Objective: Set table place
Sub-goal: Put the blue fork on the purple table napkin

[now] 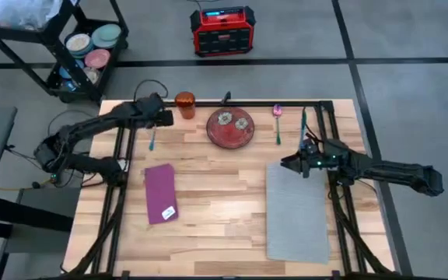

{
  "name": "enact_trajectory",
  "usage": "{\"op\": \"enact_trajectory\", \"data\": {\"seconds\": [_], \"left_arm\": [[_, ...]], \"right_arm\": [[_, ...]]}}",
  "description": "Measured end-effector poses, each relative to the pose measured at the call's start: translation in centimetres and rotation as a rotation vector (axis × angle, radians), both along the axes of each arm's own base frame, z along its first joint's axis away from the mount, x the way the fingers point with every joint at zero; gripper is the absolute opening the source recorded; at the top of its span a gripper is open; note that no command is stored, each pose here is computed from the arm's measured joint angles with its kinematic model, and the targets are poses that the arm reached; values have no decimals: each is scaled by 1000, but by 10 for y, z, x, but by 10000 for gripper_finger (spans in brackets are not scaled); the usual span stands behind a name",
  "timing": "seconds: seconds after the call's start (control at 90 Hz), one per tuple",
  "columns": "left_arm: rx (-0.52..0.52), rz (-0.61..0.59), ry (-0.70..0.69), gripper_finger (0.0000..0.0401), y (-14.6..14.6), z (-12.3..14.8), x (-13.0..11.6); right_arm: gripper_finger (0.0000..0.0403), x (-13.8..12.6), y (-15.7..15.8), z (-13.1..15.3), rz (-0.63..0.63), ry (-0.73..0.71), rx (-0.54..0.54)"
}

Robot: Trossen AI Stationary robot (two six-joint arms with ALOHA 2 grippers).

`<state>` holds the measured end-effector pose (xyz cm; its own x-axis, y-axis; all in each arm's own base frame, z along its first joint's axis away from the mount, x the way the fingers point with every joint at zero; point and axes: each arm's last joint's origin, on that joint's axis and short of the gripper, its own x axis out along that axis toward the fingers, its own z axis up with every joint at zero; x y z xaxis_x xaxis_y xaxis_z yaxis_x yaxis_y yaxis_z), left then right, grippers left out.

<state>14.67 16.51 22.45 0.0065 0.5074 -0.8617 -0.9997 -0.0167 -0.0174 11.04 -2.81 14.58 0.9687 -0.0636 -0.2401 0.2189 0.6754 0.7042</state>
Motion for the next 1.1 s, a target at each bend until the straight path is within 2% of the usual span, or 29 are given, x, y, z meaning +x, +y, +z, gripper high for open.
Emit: {"op": "enact_trajectory", "data": {"seconds": [0.256, 0.411, 0.733, 0.944, 1.022, 1.1], "left_arm": [[-160, -132, 55, 128, 22, -22, -8], [-227, -159, 114, 128, 29, -39, -7], [-333, -213, 170, 128, 39, -71, 2], [-361, -227, 193, 127, 44, -85, 6], [-366, -257, 178, 115, 45, -86, 7], [-366, -265, 177, 87, 45, -86, 7]], "right_arm": [[185, 0, 0, 0, 1, 0, 0], [185, 0, 0, 0, 1, 0, 0], [185, 0, 0, 0, 0, 1, 0], [185, 0, 0, 0, -1, 1, 1], [185, 0, 0, 0, -1, 1, 1], [185, 0, 0, 0, -1, 1, 1]]}}
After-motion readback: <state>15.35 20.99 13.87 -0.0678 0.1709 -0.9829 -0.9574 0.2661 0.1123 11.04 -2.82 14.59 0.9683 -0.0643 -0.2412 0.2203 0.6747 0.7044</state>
